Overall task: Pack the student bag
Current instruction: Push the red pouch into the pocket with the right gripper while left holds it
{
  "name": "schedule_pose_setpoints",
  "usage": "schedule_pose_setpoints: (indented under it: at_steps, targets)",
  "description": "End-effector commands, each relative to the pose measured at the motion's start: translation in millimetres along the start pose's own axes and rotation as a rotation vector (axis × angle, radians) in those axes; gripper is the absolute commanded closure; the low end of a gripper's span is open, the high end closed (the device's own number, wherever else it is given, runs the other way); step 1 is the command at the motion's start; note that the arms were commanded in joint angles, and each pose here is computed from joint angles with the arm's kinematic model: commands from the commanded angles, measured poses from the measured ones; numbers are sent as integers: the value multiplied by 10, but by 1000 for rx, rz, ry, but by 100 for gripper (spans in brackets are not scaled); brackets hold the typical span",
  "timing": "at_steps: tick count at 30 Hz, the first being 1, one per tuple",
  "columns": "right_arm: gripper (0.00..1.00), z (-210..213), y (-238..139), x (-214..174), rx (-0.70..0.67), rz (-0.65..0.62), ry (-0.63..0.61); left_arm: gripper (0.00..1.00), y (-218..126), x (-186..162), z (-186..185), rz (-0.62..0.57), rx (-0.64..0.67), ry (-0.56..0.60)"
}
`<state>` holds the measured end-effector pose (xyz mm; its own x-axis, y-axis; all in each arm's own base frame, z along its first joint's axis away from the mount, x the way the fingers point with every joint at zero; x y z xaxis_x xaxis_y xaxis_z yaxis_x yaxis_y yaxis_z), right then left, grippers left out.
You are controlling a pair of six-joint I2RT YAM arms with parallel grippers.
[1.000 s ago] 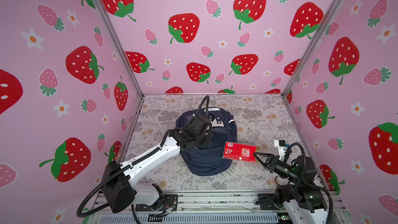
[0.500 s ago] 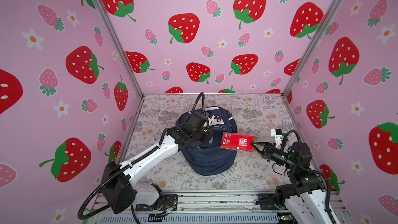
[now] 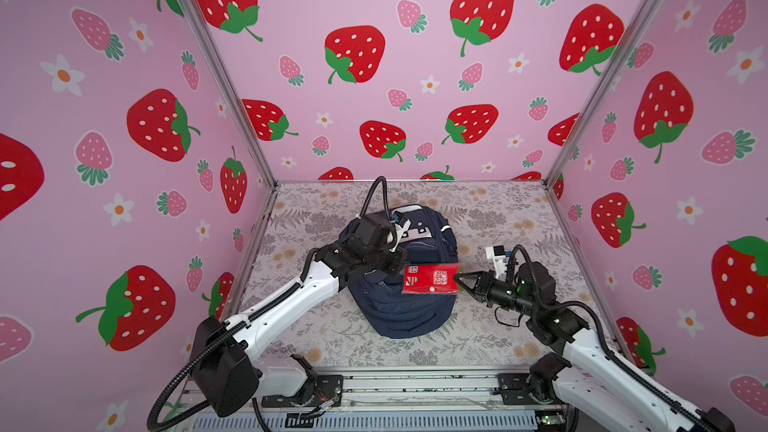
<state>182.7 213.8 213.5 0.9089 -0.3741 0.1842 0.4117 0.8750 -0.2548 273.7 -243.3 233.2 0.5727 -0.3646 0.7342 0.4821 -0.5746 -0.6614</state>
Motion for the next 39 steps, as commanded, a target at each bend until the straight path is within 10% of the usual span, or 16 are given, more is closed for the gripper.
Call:
schedule_pose_setpoints:
  at_steps: [1,39]
  targets:
    - [100,287,24,166,101,-84,-29,100,-232,387,-155,-189,-94,46]
    - [100,135,1078,131,-4,43,-53,100,-122,173,-212,-146,-209,82]
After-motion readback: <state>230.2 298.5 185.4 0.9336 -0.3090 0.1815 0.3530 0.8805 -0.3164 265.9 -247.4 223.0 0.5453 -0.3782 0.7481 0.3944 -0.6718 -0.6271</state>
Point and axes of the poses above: each gripper's point midway between its finger pads, its own y axis out along the fingers, its own z axis along the line the jaws close on, x = y × z, the point moved 3 cm from there along -y, back along the fingers, and after that the axes turned 5 degrees about y, right-handed, at the moved point
